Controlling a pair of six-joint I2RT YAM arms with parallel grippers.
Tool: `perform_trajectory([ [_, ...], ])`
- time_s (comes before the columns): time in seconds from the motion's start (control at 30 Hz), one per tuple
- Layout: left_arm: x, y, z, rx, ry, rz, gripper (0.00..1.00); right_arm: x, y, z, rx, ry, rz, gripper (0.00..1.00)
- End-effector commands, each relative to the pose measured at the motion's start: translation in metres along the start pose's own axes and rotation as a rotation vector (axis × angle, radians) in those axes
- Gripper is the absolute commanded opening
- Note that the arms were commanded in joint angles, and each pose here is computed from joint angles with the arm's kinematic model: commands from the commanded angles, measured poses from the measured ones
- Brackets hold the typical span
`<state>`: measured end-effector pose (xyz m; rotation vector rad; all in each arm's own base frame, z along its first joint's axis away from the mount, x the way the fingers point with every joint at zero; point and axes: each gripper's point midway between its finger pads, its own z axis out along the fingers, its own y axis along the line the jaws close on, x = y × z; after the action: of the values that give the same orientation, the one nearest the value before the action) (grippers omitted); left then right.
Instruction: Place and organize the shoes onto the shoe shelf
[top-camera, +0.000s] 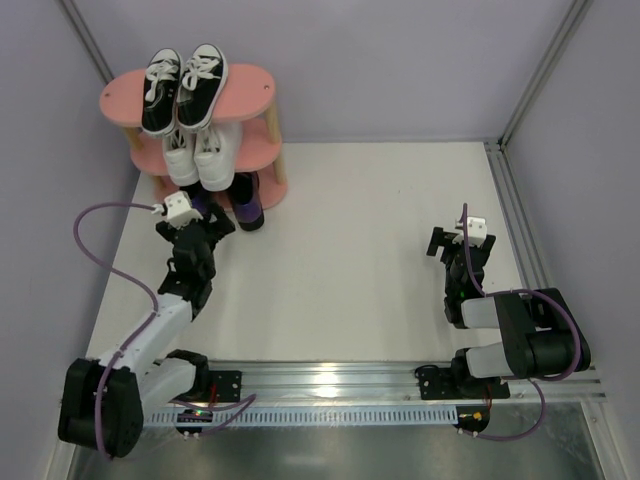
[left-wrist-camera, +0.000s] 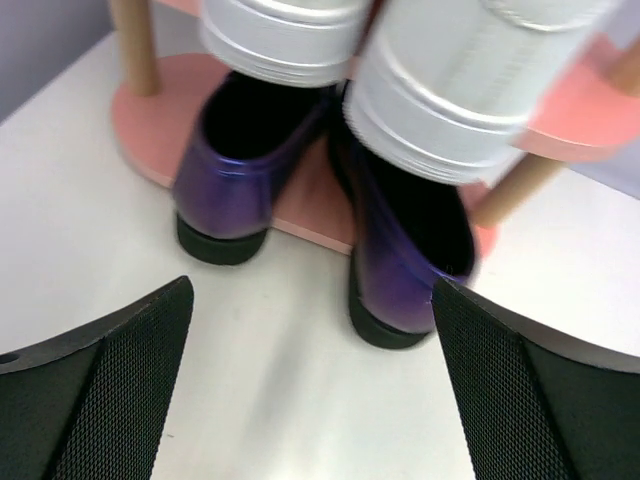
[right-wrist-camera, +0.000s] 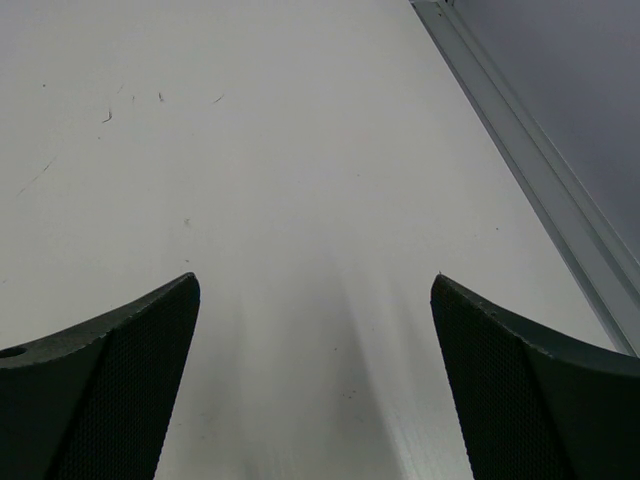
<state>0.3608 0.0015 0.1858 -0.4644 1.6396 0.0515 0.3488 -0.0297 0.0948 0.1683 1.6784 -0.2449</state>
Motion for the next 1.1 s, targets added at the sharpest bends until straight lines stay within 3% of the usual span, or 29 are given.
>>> perform_trajectory([
  [0.0, 0.013, -0.031, -0.026, 0.11, 0.078, -0.022, 1.0, -0.028, 0.002, 0.005, -0.003, -0.096, 0.055, 0.97],
  [0.2, 0.026, -0.077, -0.033, 0.183, 0.083, -0.008, 1.0, -0.027, 0.002, 0.004, -0.005, -0.094, 0.055, 0.97],
  [0.37, 0.046, -0.093, -0.004, 0.145, 0.1, 0.016, 1.0, -0.028, 0.002, 0.005, -0.002, -0.096, 0.055, 0.97],
  [0.57, 0.032, -0.122, 0.025, 0.15, 0.041, 0.037, 1.0, -0.028, 0.002, 0.005, -0.003, -0.096, 0.055, 0.97],
  [0.77, 0.054, -0.132, 0.049, 0.127, 0.059, 0.106, 1.0, -0.028, 0.003, 0.004, -0.006, -0.096, 0.055, 0.97],
  [1.07, 0.078, -0.116, 0.051, 0.074, 0.102, 0.148, 1.0, -0.028, 0.002, 0.005, -0.003, -0.096, 0.055, 0.97],
])
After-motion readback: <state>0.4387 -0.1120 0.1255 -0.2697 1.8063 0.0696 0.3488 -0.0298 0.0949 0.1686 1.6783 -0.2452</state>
